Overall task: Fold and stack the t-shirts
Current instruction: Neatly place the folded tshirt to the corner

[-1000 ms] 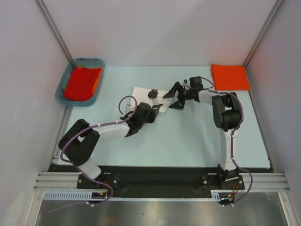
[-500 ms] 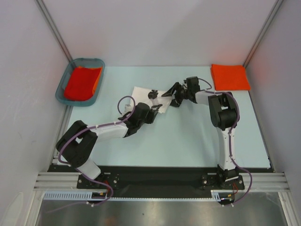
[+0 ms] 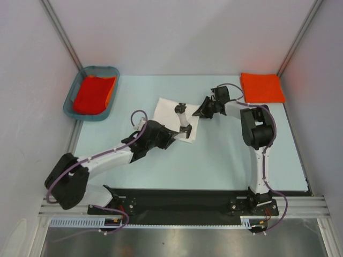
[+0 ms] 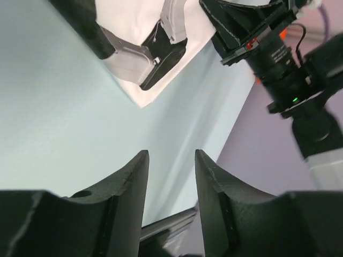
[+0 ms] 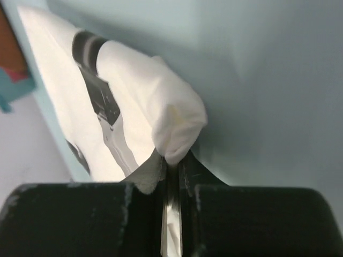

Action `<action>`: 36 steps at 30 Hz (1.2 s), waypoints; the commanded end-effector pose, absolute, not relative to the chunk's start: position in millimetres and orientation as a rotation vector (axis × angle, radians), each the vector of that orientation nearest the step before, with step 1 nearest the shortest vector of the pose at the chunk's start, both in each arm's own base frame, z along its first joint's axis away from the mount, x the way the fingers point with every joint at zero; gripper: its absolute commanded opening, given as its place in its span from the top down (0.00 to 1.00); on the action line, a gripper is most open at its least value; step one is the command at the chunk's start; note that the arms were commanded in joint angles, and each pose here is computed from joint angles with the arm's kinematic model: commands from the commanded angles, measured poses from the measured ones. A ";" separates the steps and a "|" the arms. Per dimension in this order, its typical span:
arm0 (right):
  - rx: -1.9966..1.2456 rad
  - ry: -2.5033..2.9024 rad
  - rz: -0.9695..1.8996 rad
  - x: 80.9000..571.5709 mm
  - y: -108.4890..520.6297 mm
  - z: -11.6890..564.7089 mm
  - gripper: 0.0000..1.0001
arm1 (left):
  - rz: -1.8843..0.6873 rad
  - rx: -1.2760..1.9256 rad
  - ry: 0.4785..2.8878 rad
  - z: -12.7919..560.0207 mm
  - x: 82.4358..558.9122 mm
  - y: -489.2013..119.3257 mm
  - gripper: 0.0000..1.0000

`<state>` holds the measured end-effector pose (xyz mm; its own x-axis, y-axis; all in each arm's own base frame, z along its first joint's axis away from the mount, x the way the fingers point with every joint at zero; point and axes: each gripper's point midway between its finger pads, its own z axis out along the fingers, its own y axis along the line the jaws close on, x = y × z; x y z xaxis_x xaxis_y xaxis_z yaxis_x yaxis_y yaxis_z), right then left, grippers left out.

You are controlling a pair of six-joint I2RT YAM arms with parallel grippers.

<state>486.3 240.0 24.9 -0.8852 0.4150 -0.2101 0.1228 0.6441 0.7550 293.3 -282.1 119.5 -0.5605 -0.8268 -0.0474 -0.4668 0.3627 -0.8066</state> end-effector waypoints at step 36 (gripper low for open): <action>0.003 2.195 -0.237 590.2 -95.1 238.9 1.00 | -0.654 -0.220 2.384 124.7 256.3 -191.3 0.57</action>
<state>569.7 -86.5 195.2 -0.7023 -0.0476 -0.7103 0.0560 0.9910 -0.1218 246.8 -182.6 109.7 -0.7770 -0.3444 -0.5269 -0.0502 0.8683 -0.4935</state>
